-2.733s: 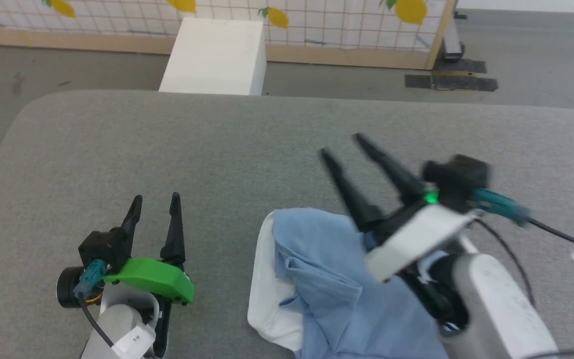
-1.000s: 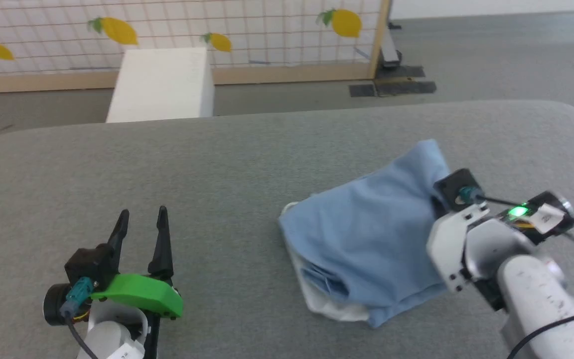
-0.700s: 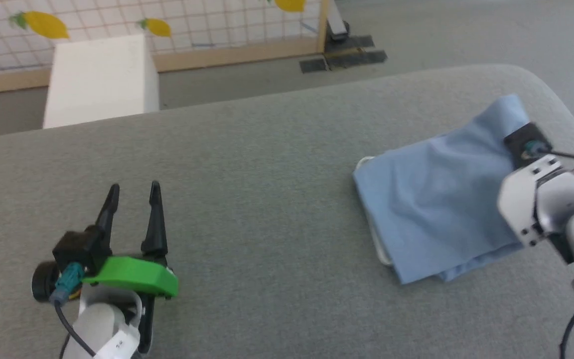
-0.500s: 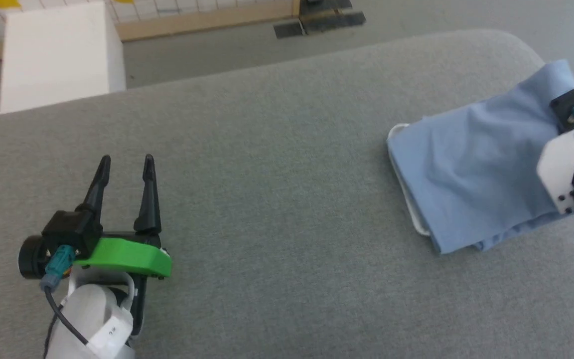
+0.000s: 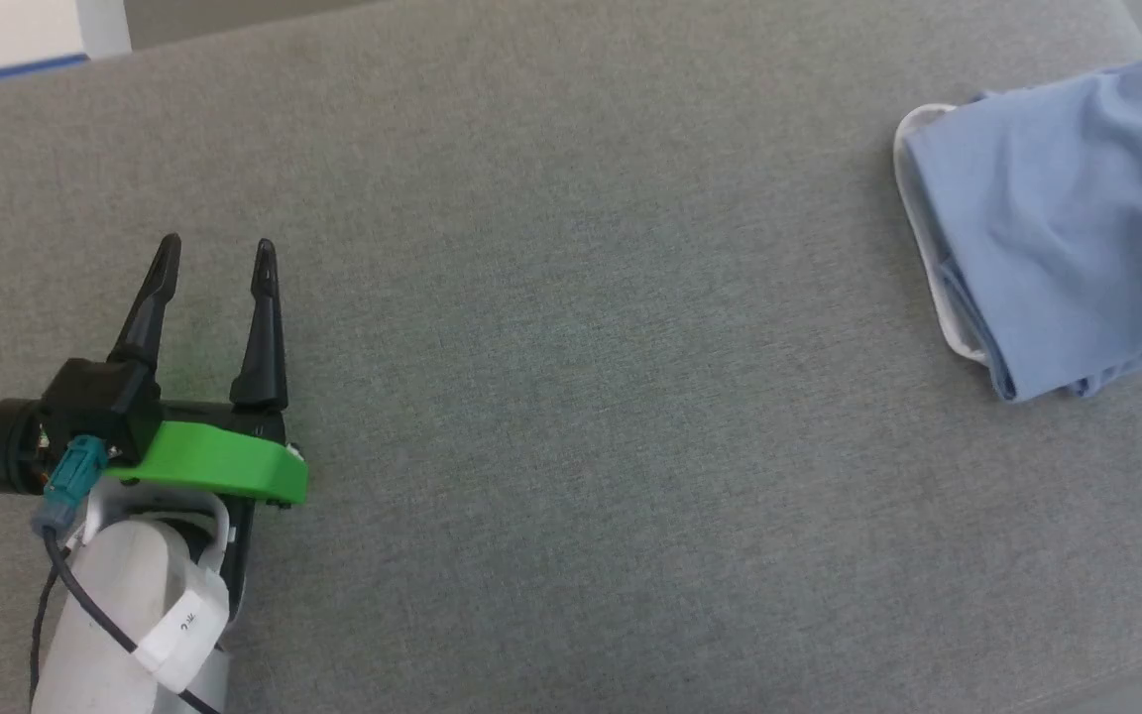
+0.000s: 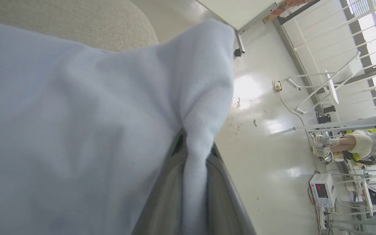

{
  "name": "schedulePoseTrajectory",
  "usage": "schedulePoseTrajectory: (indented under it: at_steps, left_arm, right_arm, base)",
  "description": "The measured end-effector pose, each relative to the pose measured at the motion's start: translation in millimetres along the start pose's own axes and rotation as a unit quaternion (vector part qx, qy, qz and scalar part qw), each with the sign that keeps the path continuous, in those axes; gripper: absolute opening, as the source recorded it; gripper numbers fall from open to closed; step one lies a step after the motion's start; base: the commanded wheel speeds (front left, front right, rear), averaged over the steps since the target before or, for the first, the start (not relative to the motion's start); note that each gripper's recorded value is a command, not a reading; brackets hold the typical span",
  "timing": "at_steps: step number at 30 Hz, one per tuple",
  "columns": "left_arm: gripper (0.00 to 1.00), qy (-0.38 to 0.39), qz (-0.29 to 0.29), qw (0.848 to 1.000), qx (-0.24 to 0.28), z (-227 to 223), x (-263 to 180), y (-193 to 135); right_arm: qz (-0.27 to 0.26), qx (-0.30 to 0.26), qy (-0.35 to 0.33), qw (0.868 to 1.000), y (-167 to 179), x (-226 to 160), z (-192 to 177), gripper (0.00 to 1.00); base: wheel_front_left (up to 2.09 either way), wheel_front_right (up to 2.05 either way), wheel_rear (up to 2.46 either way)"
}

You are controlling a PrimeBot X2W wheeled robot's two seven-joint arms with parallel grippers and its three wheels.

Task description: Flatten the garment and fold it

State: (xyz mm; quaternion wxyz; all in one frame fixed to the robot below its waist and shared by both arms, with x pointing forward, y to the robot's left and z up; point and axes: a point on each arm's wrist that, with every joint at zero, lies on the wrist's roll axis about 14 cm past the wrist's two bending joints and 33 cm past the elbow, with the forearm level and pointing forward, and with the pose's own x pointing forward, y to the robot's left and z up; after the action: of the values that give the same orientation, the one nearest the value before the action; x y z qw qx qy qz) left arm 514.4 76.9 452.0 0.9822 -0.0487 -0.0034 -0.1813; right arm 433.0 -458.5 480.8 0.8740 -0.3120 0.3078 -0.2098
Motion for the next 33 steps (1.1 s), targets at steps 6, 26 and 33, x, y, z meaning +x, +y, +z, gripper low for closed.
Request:
schedulePoseTrajectory:
  at_steps: [6, 26, 33]
  left_arm:
    - [1.00, 0.009, 0.015, 1.000, 0.003, -5, -5, 9]
    - [1.00, -0.025, 0.082, 0.996, -0.021, 48, -91, 10]
    - [1.00, -0.040, 0.113, 0.993, -0.024, 62, -125, 20]
  right_arm:
    - [-0.001, 0.024, -0.024, 0.999, 11, 7, 6, 1.00]
    - [0.070, 0.252, -0.300, 0.918, 48, -111, 100, 1.00]
    - [0.153, 0.309, -0.345, 0.873, 99, -171, 117, 1.00]
  base:
    - [0.00, 0.00, 0.00]
    - [0.00, 0.00, 0.00]
    - [0.00, 0.00, 0.00]
